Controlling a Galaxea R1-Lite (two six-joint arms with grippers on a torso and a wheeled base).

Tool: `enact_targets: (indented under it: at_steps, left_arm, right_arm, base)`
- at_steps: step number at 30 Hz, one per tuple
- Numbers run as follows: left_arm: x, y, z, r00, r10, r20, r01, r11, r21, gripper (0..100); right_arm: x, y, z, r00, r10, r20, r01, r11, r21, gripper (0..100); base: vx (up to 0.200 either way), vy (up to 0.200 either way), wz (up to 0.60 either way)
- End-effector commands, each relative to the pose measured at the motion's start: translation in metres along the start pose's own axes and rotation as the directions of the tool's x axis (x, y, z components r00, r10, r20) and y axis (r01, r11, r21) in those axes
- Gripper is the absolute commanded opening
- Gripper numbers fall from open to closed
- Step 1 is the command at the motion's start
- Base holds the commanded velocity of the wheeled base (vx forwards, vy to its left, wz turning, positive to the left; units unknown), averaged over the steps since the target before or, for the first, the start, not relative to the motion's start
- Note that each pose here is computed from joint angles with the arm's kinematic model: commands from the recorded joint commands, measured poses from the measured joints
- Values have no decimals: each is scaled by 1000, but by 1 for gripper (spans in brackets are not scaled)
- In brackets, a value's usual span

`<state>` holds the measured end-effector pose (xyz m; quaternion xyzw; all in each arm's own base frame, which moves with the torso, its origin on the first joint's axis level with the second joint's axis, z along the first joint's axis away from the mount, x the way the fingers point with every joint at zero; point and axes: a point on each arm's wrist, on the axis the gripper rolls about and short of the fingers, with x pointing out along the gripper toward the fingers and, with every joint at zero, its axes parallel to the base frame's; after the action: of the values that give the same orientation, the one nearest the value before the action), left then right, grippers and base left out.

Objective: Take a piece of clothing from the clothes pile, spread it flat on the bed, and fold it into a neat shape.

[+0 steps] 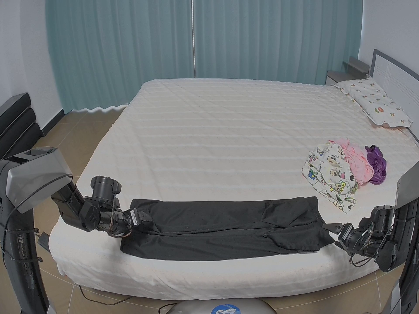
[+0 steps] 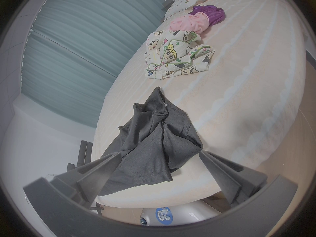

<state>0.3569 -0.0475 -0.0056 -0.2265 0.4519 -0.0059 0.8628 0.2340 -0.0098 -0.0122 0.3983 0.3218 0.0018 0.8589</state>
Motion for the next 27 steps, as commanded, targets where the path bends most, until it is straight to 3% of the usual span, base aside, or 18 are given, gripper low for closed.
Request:
enact_targets:
  at_steps: [1,7,12,27]
  left_arm:
    - [-11,-4,7,999,-16,32,16,1000,0,100]
    - [0,-4,9,999,-8,40,9,1000,-11,100]
    - [19,-1,9,998,46,49,-45,999,-13,100]
    - [32,-13,-10,999,41,-7,-41,999,33,100]
  right_arm:
    - [0,1,1,1000,10,10,-10,1000,-4,100]
    - [2,0,-1,1000,6,0,-6,1000,-4,100]
    - [2,1,-1,1000,8,-1,-8,1000,-6,100]
    - [4,0,-1,1000,9,-2,-9,1000,-7,100]
  base:
    - [0,0,0]
    - [0,0,0]
    - [0,0,0]
    - [0,0,0]
